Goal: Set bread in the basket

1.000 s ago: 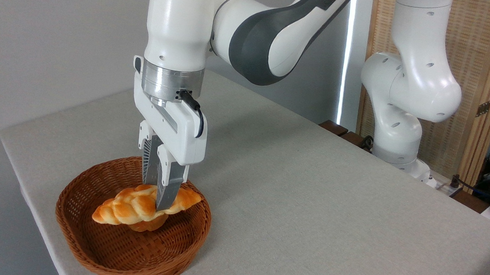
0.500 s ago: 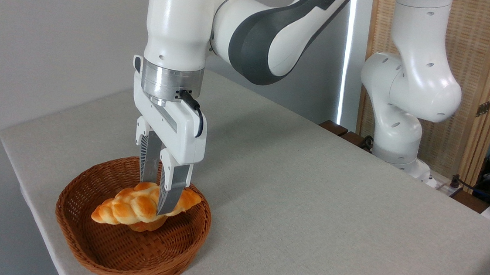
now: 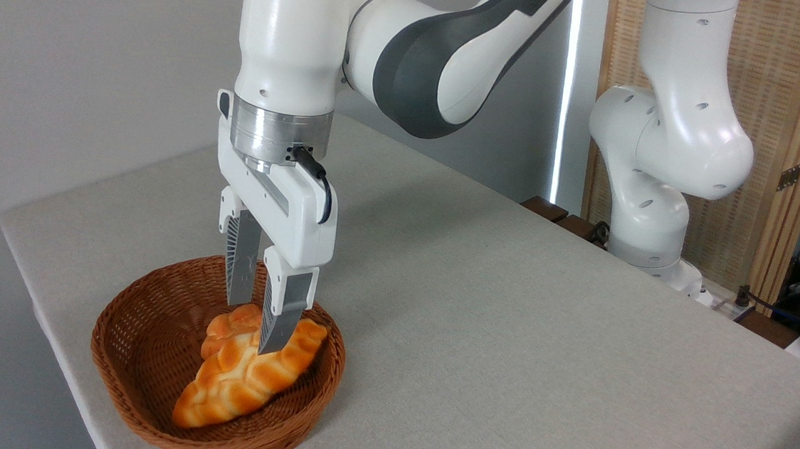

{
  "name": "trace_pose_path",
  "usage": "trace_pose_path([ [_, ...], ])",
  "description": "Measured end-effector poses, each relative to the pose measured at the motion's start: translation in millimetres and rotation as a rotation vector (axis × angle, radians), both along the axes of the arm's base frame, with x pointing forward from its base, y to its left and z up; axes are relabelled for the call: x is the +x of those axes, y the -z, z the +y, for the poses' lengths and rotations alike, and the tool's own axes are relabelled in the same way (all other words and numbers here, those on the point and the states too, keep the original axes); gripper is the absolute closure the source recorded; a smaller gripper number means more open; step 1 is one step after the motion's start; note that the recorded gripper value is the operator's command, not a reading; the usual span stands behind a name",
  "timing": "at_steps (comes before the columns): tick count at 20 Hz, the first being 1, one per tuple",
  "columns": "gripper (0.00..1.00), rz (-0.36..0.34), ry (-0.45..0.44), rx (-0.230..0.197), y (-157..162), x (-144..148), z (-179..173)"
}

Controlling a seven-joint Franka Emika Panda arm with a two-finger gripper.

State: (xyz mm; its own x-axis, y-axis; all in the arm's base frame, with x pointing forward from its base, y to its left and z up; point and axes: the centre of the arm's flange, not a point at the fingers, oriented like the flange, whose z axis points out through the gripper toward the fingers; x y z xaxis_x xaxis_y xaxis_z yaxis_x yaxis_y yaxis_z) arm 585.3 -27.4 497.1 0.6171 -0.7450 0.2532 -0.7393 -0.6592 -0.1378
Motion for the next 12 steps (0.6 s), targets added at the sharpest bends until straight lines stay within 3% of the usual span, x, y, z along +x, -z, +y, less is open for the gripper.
trace_pose_path([
  [7, 0.0, -0.009, -0.001, 0.0, -4.4, 1.2, 0.6],
  [12, 0.0, -0.065, -0.014, -0.007, -36.4, 6.3, 4.1],
])
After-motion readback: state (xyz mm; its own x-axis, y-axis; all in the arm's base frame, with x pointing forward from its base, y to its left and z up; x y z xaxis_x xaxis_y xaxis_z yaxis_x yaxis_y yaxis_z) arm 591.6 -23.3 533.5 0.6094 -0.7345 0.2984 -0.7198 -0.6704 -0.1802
